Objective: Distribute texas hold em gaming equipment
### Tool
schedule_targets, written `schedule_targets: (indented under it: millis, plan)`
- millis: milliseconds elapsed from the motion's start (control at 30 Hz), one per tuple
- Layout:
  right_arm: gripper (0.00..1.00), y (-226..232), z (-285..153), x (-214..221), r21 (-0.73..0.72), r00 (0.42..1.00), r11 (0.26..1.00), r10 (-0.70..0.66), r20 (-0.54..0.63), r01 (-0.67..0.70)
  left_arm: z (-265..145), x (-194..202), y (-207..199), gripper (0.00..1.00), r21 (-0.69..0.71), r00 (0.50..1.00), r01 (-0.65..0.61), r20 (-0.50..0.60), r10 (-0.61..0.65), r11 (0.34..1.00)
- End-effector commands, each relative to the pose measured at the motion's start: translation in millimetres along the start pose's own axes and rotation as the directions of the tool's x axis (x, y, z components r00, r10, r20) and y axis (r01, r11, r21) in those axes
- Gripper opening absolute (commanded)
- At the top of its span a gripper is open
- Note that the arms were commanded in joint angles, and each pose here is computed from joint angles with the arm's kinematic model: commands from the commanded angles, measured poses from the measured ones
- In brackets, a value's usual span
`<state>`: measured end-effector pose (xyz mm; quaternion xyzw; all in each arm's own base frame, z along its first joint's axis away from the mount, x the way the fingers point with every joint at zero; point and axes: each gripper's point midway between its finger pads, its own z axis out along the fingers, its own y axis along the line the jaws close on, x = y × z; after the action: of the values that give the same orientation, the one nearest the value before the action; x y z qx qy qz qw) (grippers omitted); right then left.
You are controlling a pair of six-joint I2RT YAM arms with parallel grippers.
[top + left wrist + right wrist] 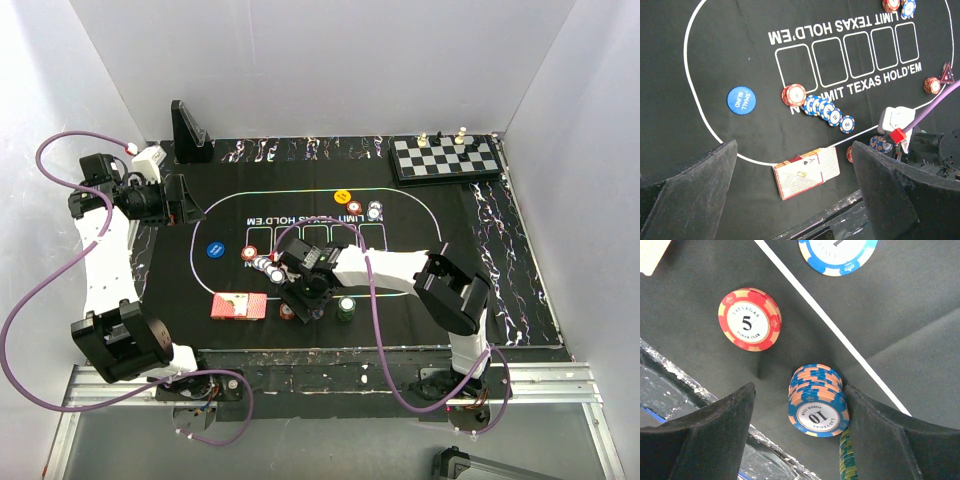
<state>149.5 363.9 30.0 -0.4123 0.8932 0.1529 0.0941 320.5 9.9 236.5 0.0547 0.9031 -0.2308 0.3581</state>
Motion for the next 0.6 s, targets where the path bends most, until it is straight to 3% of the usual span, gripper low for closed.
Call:
schedule_targets:
  millis: [0,367,567]
  plan:
    - [0.75,3.8,-4.0,-2.6,-0.012,1.000,1.000,-0.007,0.023,0.008,-9.7,-3.9,-8.6,1.00,0.008,0.999,-0.014,0.031,0.013,1.000]
    - [0.62,-2.4,-15.9,-7.3,0.028,0.999,0.999,-0.028,0.036,0.027,-9.7,-2.9,-9.9,1.00,0.013,0.999,-0.011,0.032,0.010,1.000]
    - [0.49,-2.2,-25.3,-14.4,0.039,0.998,0.999,-0.035,0.053,0.033,-9.3,-2.7,-9.3,1.00,0.014,0.999,-0.007,0.032,0.007,1.000]
